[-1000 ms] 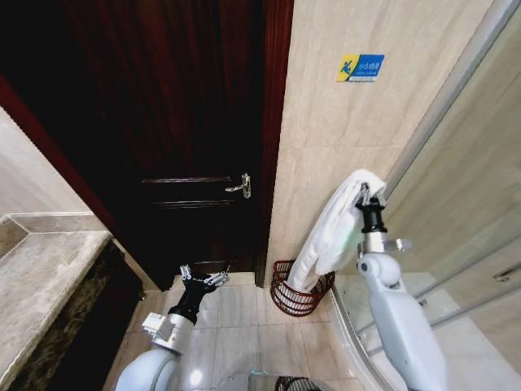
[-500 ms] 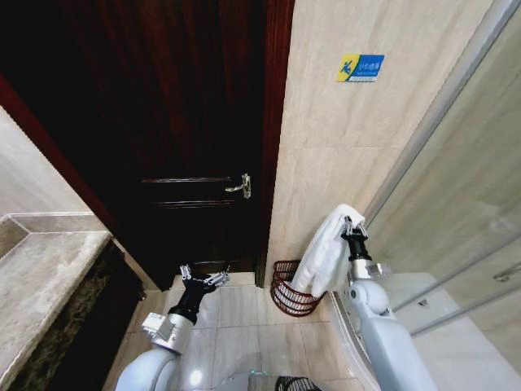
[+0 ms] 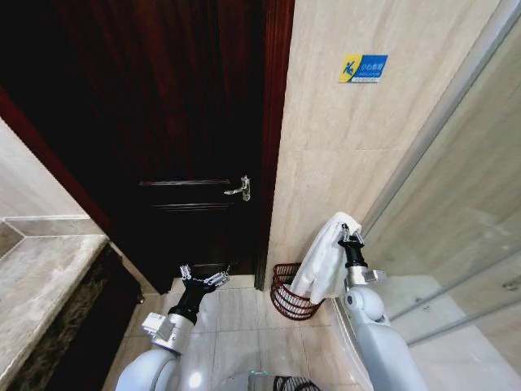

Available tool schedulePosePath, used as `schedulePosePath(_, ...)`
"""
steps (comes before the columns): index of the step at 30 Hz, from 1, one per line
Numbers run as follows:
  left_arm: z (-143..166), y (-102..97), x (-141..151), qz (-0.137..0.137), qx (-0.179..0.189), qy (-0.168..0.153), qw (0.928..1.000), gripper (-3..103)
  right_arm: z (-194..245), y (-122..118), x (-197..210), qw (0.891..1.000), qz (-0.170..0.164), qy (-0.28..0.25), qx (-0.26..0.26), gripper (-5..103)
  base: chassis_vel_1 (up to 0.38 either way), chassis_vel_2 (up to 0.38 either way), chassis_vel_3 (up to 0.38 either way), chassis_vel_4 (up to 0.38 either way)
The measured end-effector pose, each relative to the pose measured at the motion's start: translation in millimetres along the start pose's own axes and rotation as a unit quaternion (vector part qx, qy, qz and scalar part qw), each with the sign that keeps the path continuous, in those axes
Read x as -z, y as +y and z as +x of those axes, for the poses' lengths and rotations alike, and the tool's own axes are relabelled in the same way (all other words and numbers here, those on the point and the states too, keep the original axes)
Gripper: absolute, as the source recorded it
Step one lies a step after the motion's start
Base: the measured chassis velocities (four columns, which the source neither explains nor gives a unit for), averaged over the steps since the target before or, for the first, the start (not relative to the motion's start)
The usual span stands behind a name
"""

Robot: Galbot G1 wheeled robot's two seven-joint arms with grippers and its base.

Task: Discard the used towel into the hamper.

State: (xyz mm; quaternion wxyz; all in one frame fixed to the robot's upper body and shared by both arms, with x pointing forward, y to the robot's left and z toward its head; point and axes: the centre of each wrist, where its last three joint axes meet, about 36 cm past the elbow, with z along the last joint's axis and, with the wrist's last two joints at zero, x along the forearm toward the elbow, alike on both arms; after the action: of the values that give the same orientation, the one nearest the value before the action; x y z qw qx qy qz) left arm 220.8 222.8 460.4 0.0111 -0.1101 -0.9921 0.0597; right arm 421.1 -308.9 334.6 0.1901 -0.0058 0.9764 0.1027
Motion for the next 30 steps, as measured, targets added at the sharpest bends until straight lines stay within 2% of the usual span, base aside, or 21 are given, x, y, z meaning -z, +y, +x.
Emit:
schedulePosePath(6,0,0.0,0,0.000,0.000,0.000,1.0000,100,4,-1,-9,1.000,-0.002,0.001,0.003,6,-0.039,0.028,0.029,-0.041)
schedulePosePath(14,0,0.0,0,0.000,0.000,0.000,1.0000,100,-17,-11,-13,1.000,0.006,0.008,0.008,6,0.000,0.000,0.000,0.000)
schedulePosePath(16,0,0.0,0,0.000,0.000,0.000,1.0000,100,-15,-9,-18,1.000,0.007,0.002,0.004,6,0.000,0.000,0.000,0.000)
schedulePosePath(23,0,0.0,0,0.000,0.000,0.000,1.0000,100,-4,-9,-23,0.999,0.024,0.030,0.009,6,0.000,0.000,0.000,0.000)
schedulePosePath(30,0,0.0,0,0.000,0.000,0.000,1.0000,100,1,-10,-33,0.999,0.027,0.025,0.023,6,-0.024,0.014,0.017,-0.020)
